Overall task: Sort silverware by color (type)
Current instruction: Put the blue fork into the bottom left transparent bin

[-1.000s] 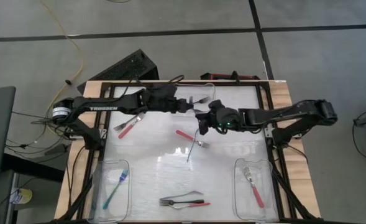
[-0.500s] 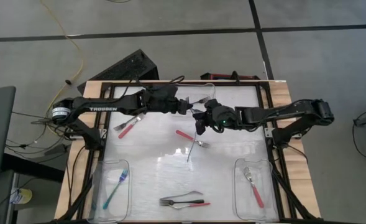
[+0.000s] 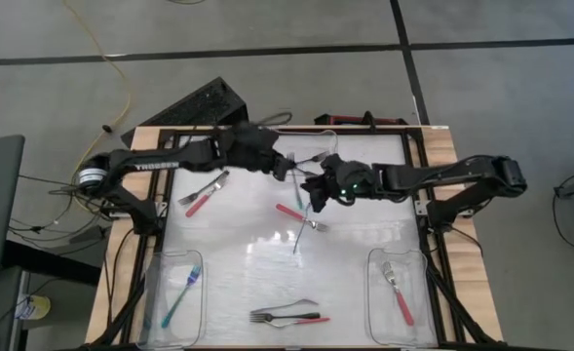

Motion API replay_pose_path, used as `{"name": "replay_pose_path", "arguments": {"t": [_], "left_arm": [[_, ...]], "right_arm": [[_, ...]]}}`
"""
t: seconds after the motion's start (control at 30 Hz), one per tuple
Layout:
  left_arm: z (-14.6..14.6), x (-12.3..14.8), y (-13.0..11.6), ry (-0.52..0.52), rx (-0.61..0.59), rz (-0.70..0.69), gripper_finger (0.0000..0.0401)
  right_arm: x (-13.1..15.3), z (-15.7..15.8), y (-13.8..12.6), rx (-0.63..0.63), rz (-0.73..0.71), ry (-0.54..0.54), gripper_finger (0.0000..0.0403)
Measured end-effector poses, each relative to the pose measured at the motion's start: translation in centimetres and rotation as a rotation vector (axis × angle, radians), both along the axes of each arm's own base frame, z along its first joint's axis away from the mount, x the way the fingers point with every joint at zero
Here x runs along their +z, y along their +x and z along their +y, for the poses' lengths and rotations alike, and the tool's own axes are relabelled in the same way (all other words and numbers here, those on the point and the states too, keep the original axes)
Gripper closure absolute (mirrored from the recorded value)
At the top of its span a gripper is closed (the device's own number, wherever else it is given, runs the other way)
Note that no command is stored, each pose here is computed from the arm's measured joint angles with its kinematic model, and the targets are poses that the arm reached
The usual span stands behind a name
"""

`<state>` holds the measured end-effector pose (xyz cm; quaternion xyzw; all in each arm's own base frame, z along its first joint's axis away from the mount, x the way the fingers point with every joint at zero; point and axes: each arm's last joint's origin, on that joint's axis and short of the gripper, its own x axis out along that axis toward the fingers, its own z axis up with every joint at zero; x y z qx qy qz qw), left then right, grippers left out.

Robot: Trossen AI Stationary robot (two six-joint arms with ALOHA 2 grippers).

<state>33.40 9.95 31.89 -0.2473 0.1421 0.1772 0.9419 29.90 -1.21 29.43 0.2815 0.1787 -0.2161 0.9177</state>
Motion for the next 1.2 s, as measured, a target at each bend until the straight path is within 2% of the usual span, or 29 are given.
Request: {"name": "replay_pose_path", "arguments": {"t": [0.13, 0.23, 0.37, 0.53, 0.7, 0.83, 1.0, 1.2], "left_arm": [[0.8, 3.2, -1.8, 0.006, -0.12, 0.145, 0.0401], [-0.2, 5.7, -3.8, -0.063, -0.264, 0.238, 0.0401], [-3.4, 7.2, -7.2, -0.163, -0.416, 0.349, 0.0401], [-9.2, 7.2, -12.5, -0.27, -0.456, 0.374, 0.0401], [-13.7, 4.0, -17.8, -0.387, -0.379, 0.396, 0.0401], [-16.1, -0.3, -20.7, -0.502, -0.335, 0.457, 0.0401], [-19.1, -5.3, -21.6, -0.602, -0.409, 0.521, 0.0401], [-21.0, -8.7, -21.6, -0.544, -0.493, 0.604, 0.04]], "right_arm": [[1.2, -0.7, -1.1, 0.074, -0.014, -0.017, 0.0202], [1.9, -1.0, -1.9, 0.084, -0.011, -0.062, 0.0171], [2.5, -1.5, -2.3, 0.087, -0.022, -0.117, 0.0155], [2.2, -2.1, -1.7, 0.079, -0.026, -0.144, 0.0155], [1.2, -2.5, -0.2, 0.08, -0.034, -0.155, 0.0154], [0.8, -2.6, 0.8, 0.124, -0.072, -0.151, 0.0154], [0.7, -2.9, 1.4, 0.15, -0.113, -0.142, 0.0154], [0.9, -3.7, 1.0, 0.125, -0.114, -0.139, 0.0154]]}}
